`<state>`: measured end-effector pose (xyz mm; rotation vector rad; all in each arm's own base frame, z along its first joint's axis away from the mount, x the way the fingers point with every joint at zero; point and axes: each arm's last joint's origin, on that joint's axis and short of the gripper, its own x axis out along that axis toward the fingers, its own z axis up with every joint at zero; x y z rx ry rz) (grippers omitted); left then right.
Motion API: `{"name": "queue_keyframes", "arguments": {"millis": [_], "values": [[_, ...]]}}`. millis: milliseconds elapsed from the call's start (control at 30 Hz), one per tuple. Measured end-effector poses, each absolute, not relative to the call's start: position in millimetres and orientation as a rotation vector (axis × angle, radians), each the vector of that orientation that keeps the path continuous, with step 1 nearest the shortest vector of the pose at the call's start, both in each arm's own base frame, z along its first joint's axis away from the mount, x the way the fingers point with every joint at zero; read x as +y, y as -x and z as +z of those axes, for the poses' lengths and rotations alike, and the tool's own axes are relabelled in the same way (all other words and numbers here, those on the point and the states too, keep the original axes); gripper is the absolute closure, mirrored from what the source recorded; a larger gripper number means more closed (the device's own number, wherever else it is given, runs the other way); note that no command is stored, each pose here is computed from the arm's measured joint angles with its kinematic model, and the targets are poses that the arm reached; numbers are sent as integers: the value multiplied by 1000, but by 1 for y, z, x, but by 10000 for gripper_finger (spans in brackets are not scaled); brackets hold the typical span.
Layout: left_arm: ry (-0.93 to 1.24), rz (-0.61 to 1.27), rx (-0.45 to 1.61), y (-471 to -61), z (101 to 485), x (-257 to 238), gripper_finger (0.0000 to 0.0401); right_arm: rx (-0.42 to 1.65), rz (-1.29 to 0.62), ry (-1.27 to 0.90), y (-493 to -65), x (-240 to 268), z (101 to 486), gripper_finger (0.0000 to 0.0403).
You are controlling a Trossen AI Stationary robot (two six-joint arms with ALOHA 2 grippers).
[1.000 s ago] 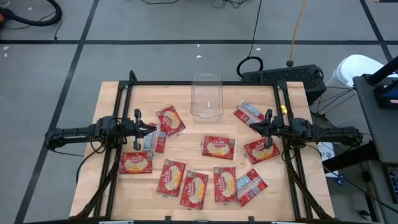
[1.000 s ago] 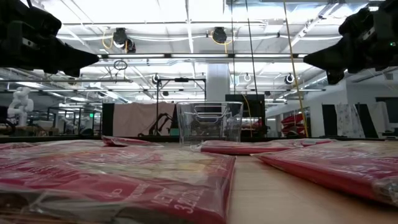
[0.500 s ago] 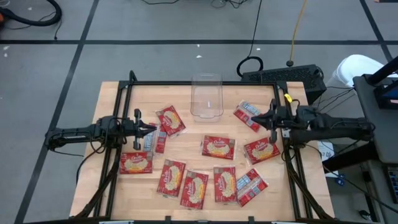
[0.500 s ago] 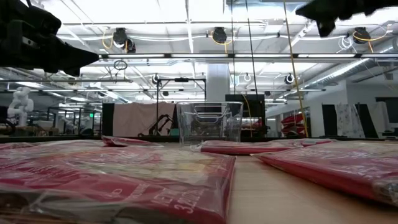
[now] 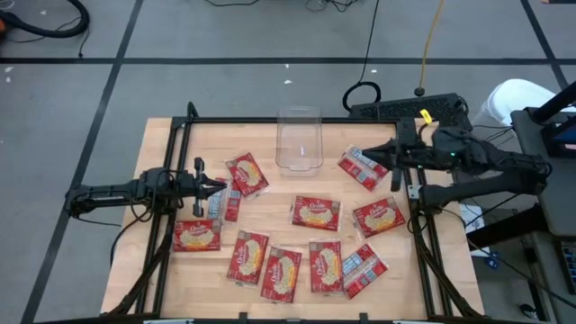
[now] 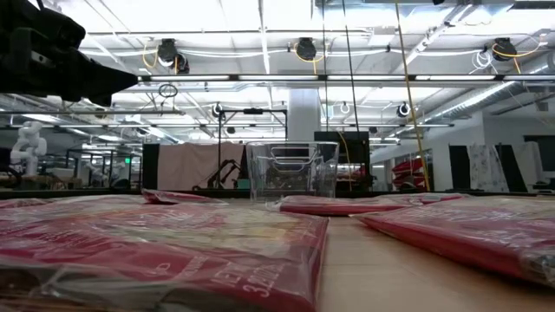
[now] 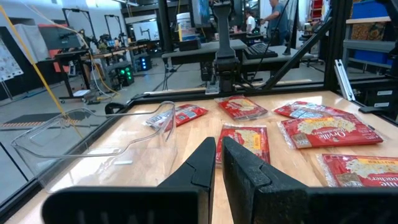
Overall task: Sort popcorn bags into baskets
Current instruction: Put the red popcorn pack into the transparent bin
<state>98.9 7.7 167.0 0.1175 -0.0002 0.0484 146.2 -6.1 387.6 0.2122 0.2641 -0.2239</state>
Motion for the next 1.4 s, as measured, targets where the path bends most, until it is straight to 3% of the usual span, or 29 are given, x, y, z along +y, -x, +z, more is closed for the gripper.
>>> {"name": "queue_keyframes", "arguments": {"millis": [167,500,667,900,1200,1400], "values": [[-111,49,-9,-99,168,8,366,428,-257,-258,-172,-6,383,403],[75,32,-91,-98,179,7,366,885,-356,-288,-202,-6,331,403],[71,22,-167,-89,217,6,366,1030,-381,-269,-214,-6,313,403],[78,40,-88,-82,281,6,366,1182,-363,-234,-218,-5,282,398],[59,48,85,-111,344,9,366,1323,-449,-281,-201,-5,225,340],[14,37,232,-150,349,12,366,1373,-483,-281,-191,-6,197,274]]}}
